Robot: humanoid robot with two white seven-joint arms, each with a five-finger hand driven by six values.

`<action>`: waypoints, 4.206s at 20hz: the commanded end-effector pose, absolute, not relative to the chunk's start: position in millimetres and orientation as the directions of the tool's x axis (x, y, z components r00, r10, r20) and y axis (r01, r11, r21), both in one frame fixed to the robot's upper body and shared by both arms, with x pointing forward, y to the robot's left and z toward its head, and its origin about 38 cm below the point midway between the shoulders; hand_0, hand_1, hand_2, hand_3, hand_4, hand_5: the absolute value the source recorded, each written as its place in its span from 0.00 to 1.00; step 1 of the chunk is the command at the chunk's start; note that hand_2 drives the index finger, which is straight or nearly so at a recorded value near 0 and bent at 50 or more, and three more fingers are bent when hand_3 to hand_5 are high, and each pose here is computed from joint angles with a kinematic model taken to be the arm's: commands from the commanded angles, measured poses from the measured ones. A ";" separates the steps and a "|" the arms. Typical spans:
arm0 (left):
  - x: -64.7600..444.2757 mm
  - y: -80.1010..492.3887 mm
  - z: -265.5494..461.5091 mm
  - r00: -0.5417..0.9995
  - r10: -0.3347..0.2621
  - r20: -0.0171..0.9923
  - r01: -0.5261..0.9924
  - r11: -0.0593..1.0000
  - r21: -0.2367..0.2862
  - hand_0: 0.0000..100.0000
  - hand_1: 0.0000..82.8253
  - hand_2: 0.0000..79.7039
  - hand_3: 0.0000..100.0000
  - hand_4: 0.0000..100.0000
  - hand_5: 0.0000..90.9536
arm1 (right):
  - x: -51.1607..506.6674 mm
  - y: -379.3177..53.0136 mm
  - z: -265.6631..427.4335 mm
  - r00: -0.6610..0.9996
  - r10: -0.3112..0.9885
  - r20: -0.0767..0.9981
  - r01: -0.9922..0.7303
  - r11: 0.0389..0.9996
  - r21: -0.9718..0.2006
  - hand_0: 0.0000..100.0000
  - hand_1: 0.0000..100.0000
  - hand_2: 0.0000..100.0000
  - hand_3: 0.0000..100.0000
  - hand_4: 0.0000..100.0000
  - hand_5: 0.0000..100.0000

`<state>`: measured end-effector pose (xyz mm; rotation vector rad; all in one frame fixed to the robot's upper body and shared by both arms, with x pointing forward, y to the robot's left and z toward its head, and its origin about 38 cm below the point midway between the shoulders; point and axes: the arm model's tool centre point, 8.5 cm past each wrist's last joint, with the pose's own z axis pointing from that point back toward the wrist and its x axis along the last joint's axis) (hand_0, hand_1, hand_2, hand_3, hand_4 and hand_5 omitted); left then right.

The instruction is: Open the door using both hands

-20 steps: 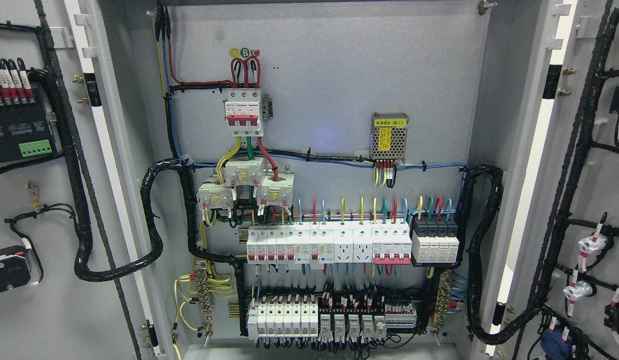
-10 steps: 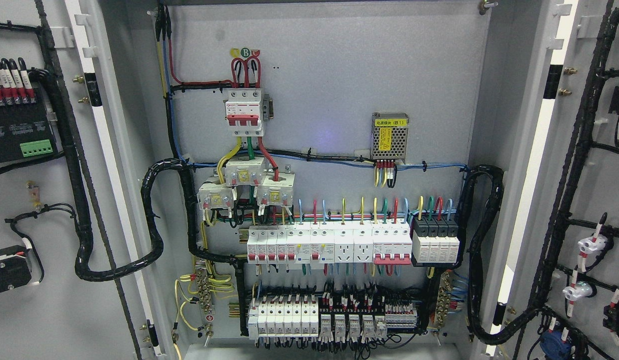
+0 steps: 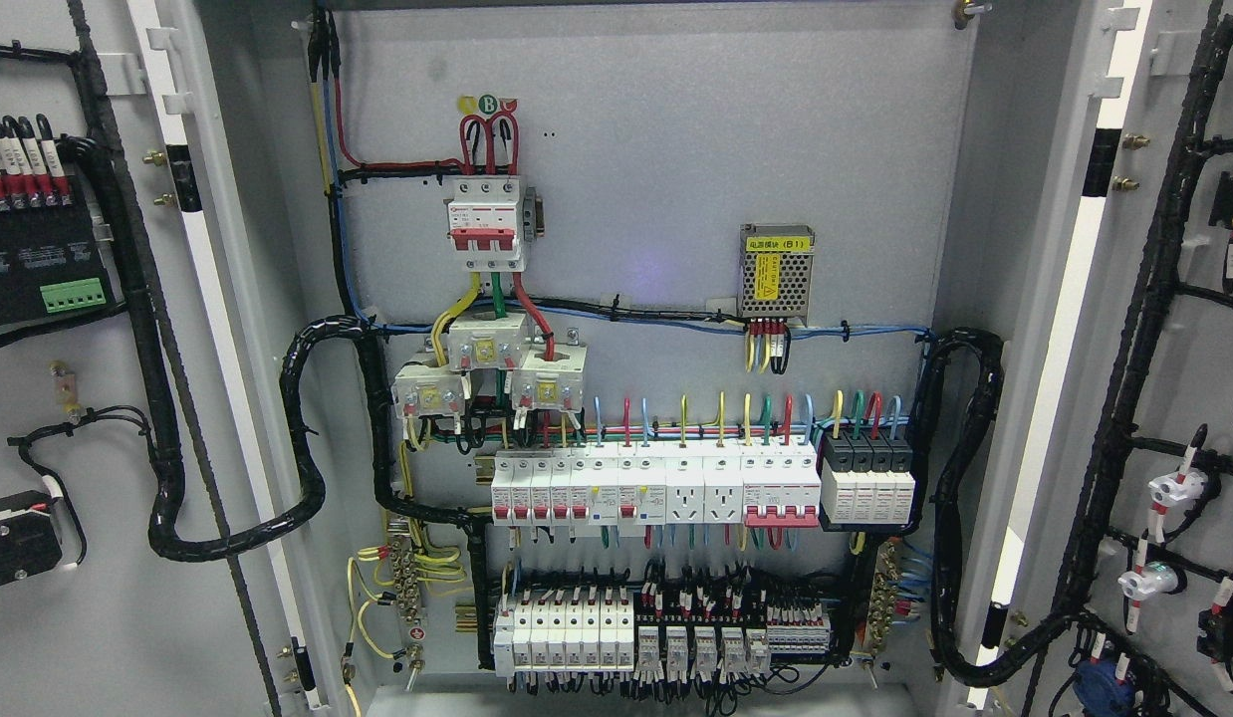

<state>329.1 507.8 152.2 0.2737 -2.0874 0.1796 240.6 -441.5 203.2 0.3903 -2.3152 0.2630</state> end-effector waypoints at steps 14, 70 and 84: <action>310.3 421.6 130.8 -0.464 -0.013 0.886 0.025 0.999 0.028 0.00 0.00 0.00 0.00 0.04 0.00 | 226.6 -424.2 192.3 -0.621 -0.246 0.744 -0.442 0.894 -0.074 0.00 0.00 0.00 0.00 0.00 0.00; -28.9 322.6 -208.7 0.738 -0.047 0.673 0.130 0.989 -0.075 0.00 0.00 0.00 0.00 0.04 0.00 | -53.5 -274.6 -152.5 0.610 -0.251 0.751 -0.221 0.857 0.466 0.00 0.00 0.00 0.00 0.00 0.00; -34.5 289.9 -245.9 0.922 0.034 0.385 0.008 0.994 -0.109 0.00 0.00 0.00 0.00 0.04 0.00 | -69.3 -273.6 -218.0 0.769 -0.339 0.542 0.142 0.917 0.373 0.00 0.00 0.00 0.00 0.00 0.00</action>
